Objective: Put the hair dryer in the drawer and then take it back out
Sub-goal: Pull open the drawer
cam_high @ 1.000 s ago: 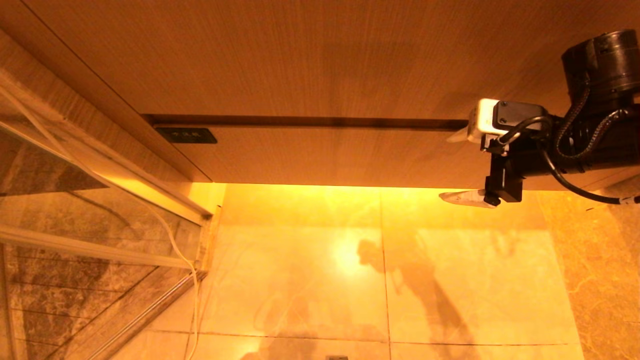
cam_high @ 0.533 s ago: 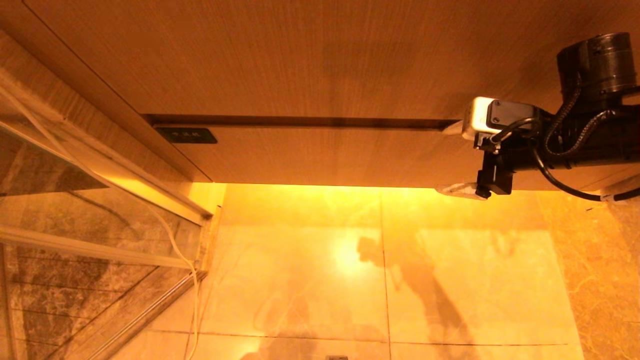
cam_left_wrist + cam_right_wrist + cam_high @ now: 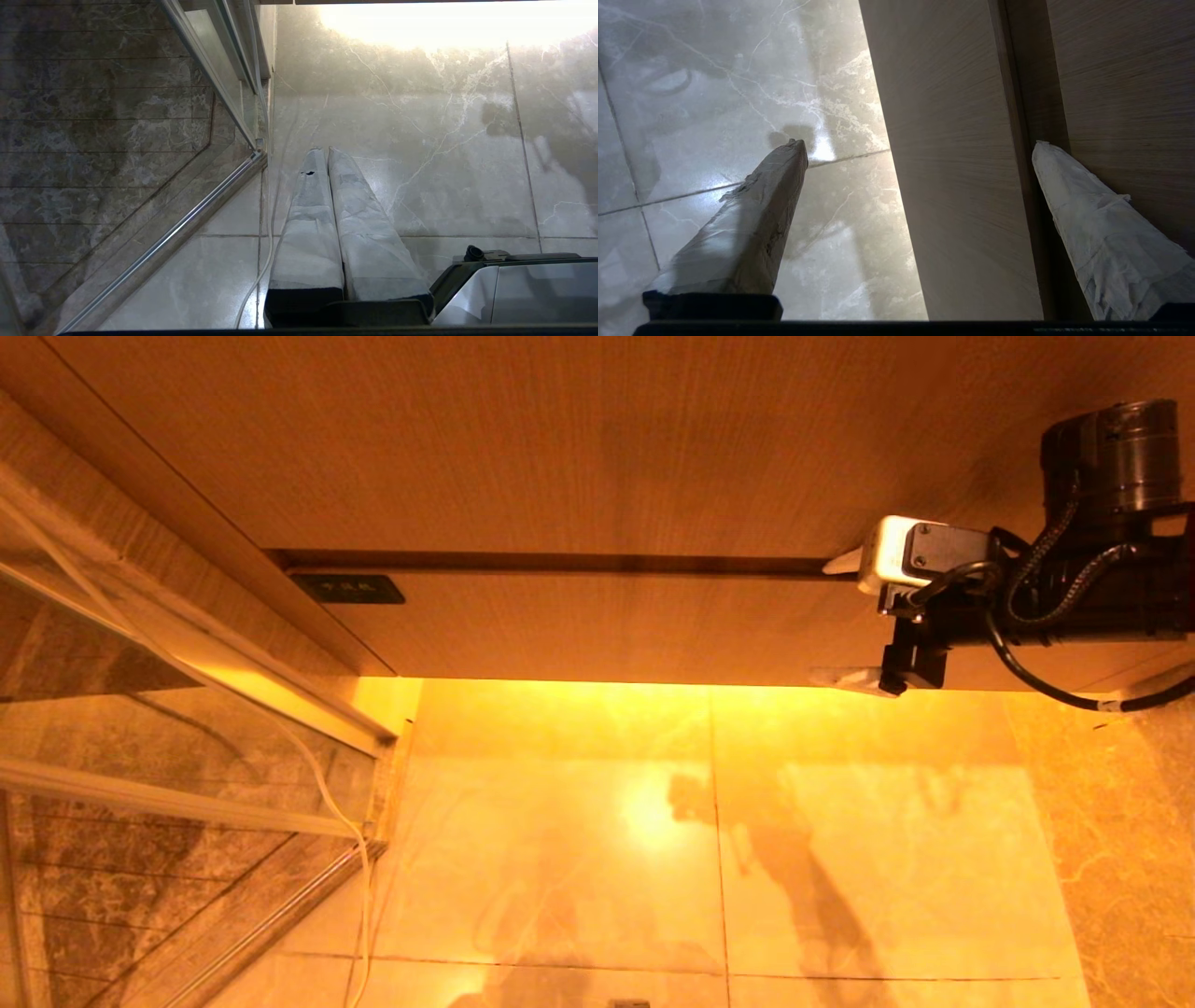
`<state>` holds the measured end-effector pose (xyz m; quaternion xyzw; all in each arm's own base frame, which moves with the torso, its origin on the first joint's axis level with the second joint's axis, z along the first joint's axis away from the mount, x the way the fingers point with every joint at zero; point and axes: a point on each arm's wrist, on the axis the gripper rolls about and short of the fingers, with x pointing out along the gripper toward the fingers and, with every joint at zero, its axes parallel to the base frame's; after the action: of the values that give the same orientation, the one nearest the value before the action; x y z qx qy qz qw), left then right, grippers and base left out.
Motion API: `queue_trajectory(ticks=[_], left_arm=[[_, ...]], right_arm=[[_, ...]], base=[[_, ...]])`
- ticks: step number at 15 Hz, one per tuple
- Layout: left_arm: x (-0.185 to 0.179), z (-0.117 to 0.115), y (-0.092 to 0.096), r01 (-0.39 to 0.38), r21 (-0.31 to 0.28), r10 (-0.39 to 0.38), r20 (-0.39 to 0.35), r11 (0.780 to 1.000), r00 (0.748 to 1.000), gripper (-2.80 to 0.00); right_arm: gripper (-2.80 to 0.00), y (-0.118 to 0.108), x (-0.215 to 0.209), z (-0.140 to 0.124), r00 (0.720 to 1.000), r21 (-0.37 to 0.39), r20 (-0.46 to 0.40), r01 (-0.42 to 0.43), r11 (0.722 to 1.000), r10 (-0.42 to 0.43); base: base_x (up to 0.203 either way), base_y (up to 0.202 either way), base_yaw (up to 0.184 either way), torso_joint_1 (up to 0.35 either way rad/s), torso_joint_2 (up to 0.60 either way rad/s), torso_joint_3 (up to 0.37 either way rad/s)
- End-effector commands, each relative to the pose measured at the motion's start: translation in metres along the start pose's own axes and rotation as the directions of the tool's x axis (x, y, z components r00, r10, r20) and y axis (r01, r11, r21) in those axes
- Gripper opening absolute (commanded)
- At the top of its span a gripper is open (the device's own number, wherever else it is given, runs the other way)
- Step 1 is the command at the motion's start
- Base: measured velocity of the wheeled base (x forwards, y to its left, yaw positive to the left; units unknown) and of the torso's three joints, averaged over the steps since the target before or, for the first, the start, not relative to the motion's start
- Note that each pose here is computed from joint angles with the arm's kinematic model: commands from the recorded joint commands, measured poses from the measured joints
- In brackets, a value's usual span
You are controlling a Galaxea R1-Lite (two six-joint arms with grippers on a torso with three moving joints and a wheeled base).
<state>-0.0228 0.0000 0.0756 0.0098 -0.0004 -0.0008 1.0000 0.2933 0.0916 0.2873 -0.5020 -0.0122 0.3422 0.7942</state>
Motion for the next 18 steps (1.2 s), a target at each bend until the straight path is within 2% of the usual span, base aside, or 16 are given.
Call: queue_trajectory(ticks=[1, 8, 11, 18], left_arm=[[0.000, 0.000, 0.000, 0.000, 0.000, 0.000, -0.001, 1.000, 1.000, -2.80], [0.000, 0.000, 0.000, 0.000, 0.000, 0.000, -0.001, 1.000, 1.000, -2.80], [0.000, 0.000, 0.000, 0.000, 0.000, 0.000, -0.001, 1.000, 1.000, -2.80], [0.000, 0.000, 0.000, 0.000, 0.000, 0.000, -0.001, 1.000, 1.000, -2.80]], right_arm=[[0.00, 0.001, 0.006, -0.002, 1.000, -0.008, 0.001, 0.000, 1.000, 0.000], [0.00, 0.001, 0.012, -0.012, 1.000, -0.045, -0.016, 0.013, 0.999, -0.014], [0.00, 0.003, 0.018, -0.016, 1.000, -0.080, -0.022, 0.005, 0.997, -0.006], [0.00, 0.000, 0.022, -0.015, 0.999, -0.177, 0.000, 0.043, 0.983, -0.044]], base=[[0.000, 0.000, 0.000, 0.000, 0.00, 0.000], [0.000, 0.000, 0.000, 0.000, 0.00, 0.000], [0.000, 0.000, 0.000, 0.000, 0.00, 0.000], [0.000, 0.000, 0.000, 0.000, 0.00, 0.000]])
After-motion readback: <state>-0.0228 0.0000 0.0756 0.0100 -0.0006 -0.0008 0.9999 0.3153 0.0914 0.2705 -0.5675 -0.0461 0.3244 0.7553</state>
